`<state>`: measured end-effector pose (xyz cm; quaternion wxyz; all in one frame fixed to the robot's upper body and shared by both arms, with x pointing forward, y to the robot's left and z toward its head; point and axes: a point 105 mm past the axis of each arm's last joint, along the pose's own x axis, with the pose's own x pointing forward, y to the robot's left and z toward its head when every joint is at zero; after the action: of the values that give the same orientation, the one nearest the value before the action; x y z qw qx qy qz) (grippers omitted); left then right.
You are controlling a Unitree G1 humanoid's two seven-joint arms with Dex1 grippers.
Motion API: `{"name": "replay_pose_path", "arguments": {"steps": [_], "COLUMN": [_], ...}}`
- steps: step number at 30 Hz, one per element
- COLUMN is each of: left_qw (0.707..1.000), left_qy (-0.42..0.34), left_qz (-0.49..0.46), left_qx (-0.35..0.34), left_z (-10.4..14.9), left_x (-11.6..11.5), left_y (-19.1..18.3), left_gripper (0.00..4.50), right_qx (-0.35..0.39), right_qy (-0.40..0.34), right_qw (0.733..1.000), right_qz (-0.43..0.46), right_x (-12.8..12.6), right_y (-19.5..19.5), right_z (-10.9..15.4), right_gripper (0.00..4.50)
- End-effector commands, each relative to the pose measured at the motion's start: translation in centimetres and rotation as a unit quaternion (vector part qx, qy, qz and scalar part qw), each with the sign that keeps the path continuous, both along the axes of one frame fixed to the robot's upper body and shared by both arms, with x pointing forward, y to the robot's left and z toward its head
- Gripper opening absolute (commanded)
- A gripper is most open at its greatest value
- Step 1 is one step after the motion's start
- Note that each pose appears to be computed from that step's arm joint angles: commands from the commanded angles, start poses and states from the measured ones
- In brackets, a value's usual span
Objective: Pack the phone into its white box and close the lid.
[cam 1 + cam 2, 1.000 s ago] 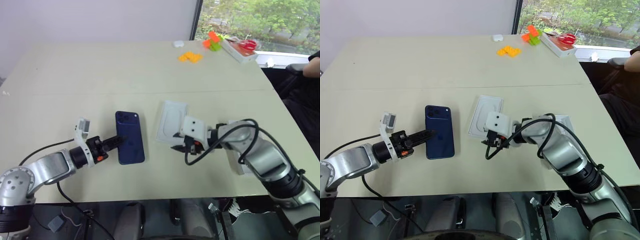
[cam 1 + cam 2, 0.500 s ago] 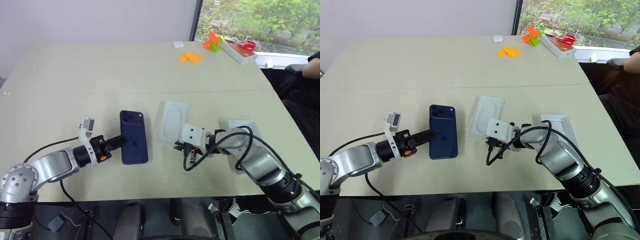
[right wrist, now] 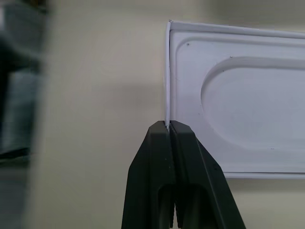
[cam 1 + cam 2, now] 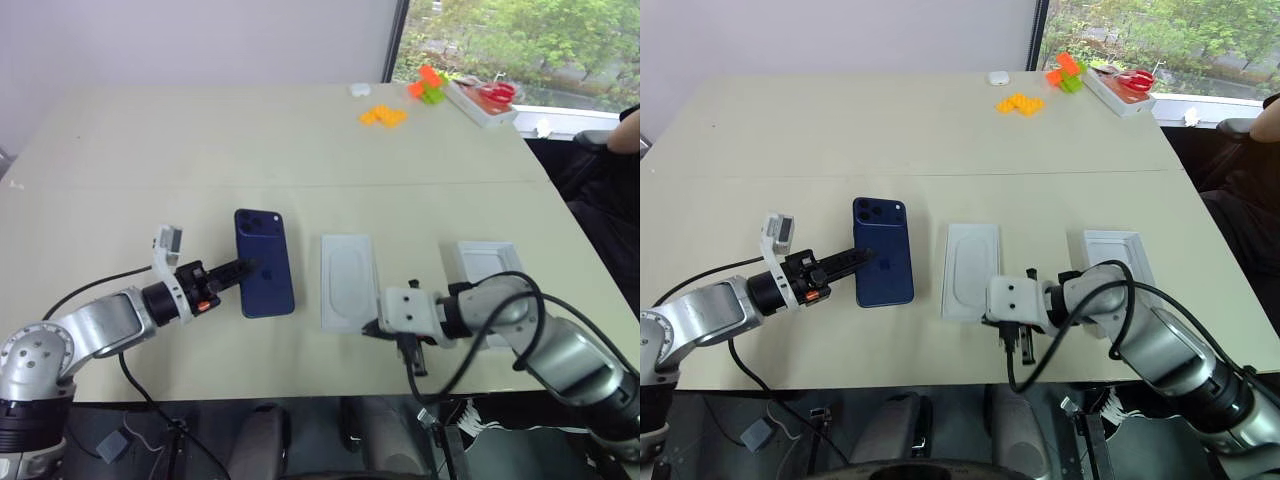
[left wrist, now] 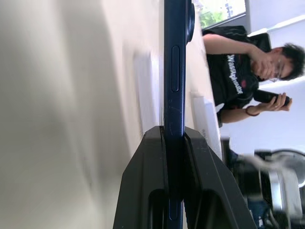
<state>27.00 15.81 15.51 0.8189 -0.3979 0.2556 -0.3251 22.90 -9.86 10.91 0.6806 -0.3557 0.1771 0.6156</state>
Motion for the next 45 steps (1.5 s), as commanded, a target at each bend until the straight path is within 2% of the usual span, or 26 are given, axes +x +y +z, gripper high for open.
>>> {"name": "replay_pose_path", "arguments": {"steps": [1,5,8,12,20,31,45], "left_qw": [0.999,0.998,0.998,0.998,0.997,0.996,0.993], "left_qy": [-0.032,-0.032,-0.028,-0.017,0.015,0.078,0.097], "left_qz": [-0.026,-0.045,-0.059,-0.054,-0.067,-0.043,-0.065], "left_qx": [-0.015,-0.011,-0.010,-0.017,-0.024,-0.004,0.031], "left_z": [1.6,1.6,1.5,1.1,0.5,-1.0,-1.9], "left_x": [-0.2,-0.4,-0.5,-0.2,-0.3,0.2,0.3], "left_y": [-1.4,-2.6,-3.8,-4.5,-8.5,-10.7,-11.6], "left_gripper": [0.00,0.00,0.00,0.00,0.00,0.00,0.00], "right_qx": [0.004,0.013,0.021,0.031,0.065,0.065,0.064], "right_qy": [-0.024,-0.019,-0.009,-0.029,-0.031,-0.038,-0.041], "right_qw": [1.000,1.000,1.000,0.999,0.997,0.996,0.996], "right_qz": [0.009,-0.005,-0.014,-0.010,-0.030,-0.052,-0.056], "right_x": [-0.5,-0.2,0.0,0.1,0.4,1.2,1.6], "right_y": [0.2,0.2,0.4,0.5,-0.6,-1.2,-1.1], "right_z": [0.8,0.7,0.8,1.7,4.2,4.3,4.2], "right_gripper": [0.02,0.02,0.93,2.89,2.89,2.89,2.89]}}
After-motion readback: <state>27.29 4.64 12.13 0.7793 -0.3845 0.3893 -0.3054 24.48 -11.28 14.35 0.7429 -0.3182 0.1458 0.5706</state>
